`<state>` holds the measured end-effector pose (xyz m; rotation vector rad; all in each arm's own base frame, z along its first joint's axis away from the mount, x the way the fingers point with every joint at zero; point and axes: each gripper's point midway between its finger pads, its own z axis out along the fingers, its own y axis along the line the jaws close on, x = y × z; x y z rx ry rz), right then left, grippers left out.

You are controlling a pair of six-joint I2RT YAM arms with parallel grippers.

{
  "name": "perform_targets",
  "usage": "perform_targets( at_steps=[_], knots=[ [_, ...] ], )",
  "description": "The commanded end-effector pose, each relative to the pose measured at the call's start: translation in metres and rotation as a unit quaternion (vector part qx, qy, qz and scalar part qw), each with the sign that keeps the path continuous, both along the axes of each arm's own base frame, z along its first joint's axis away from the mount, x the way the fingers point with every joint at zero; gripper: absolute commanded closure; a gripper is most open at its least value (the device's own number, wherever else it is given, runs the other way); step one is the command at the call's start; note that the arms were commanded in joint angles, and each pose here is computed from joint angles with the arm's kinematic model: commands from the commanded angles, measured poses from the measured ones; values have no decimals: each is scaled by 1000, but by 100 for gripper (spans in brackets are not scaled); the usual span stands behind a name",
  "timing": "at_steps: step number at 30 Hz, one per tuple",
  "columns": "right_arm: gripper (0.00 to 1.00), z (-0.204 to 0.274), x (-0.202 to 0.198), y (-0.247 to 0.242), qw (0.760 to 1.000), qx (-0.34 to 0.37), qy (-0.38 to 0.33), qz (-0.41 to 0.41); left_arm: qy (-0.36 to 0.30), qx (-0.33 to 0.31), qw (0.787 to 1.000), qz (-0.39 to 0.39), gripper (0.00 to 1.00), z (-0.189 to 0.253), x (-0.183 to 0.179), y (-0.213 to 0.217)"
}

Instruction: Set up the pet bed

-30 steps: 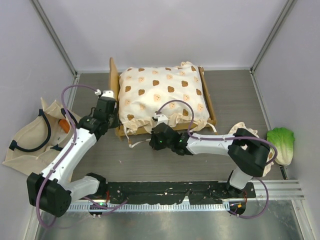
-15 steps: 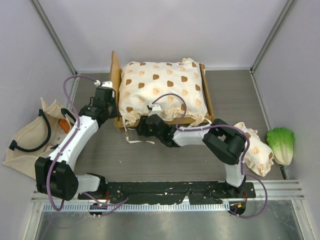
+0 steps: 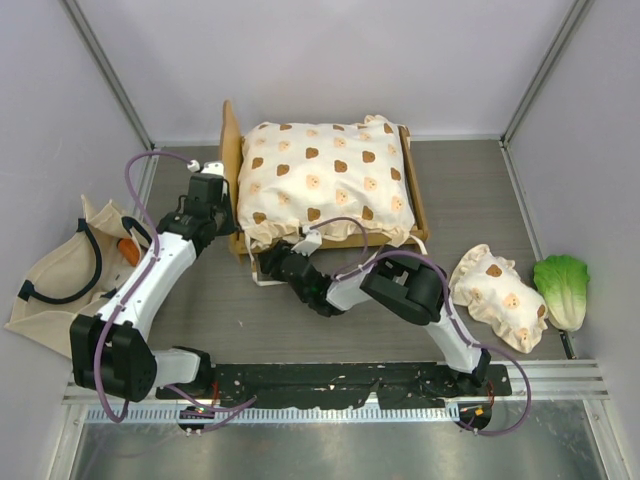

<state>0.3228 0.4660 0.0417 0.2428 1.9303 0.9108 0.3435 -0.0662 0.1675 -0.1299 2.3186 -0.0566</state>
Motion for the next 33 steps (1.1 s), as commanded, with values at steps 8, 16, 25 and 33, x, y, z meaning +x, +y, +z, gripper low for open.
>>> perform_targets(
  at_steps=[8,16,25,33],
  knots=[
    [64,-48,30,-51,983,-11,25,-181,27,-49,998,-15,100,-15,-12,-16],
    [89,-53,34,-63,978,-49,18,-202,31,-59,998,-19,100,-19,-13,-20],
    [99,-21,13,-56,992,-68,2,-104,26,-54,998,-18,100,-16,-14,-18],
    [99,25,-34,-36,994,-85,-19,72,31,-63,997,-22,100,-18,-14,-22]
  ],
)
